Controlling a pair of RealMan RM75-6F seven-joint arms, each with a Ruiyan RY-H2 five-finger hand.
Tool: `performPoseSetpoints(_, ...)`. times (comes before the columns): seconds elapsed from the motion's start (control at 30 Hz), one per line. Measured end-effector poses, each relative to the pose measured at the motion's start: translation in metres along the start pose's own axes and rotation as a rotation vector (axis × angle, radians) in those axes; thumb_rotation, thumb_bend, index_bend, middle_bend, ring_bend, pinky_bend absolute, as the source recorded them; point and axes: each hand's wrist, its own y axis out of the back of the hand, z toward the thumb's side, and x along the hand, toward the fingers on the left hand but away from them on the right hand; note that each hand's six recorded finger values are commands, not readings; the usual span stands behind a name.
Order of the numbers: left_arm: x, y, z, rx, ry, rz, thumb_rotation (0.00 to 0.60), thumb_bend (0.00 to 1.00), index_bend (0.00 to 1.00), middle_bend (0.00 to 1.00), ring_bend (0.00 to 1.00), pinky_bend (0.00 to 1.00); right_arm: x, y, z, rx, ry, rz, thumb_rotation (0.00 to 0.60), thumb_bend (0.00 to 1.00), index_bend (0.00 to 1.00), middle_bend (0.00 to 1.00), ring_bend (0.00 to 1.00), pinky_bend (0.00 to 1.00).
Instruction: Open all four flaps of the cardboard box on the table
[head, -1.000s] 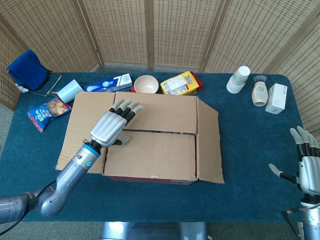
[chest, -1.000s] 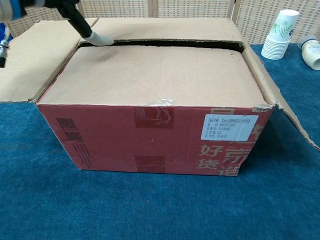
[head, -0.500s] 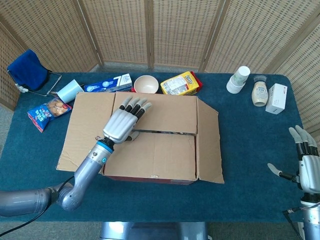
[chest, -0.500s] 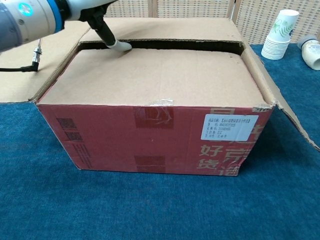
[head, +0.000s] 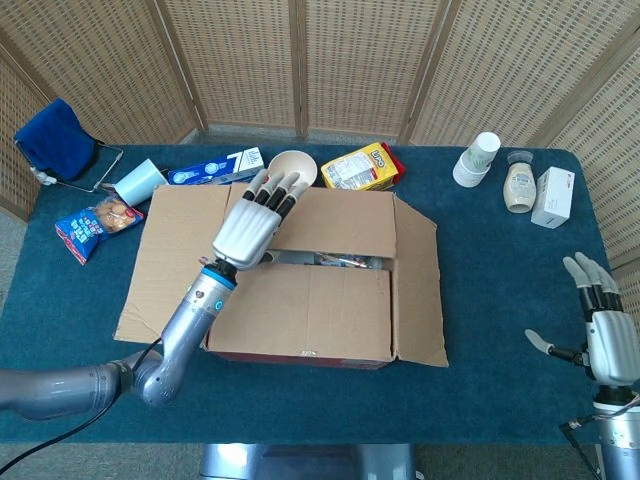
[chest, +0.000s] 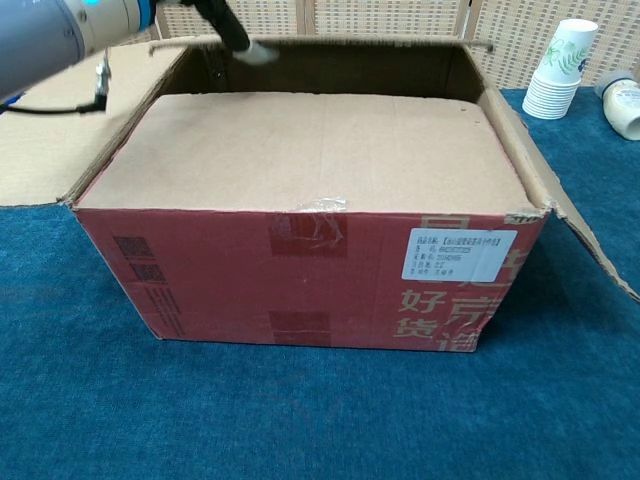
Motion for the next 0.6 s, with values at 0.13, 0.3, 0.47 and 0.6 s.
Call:
performPoseSetpoints(0.13,0.011,0.013,-0.005,0.020,0.007,0.045,0.600,0.00,0.07,0.00,0.00,0.00,0.000,-0.001,0.000,-0.006,0.001,0.006,0.600,0.00,0.00,0.00,0.00,0.00)
performPoseSetpoints(0.3,0.032,0.038,-0.012,0.061,0.025,0.112,0.600,0.00,0.07,0.00,0.00,0.00,0.000,-0.001,0.001,-0.010,0.006,0.009,0.600,0.00,0.00,0.00,0.00,0.00)
performPoseSetpoints(0.47,0.047,0.053,-0.021,0.097,0.053,0.139,0.600,0.00,0.07,0.00,0.00,0.01,0.000,-0.002,0.002,-0.013,0.008,0.016,0.600,0.00,0.00,0.00,0.00,0.00)
performPoseSetpoints(0.6,0.056,0.059,-0.029,0.120,0.072,0.146,0.600,0.00,0.07,0.00,0.00,0.01,0.000,-0.005,0.003,-0.018,0.010,0.027,0.600,0.00,0.00,0.00,0.00,0.00)
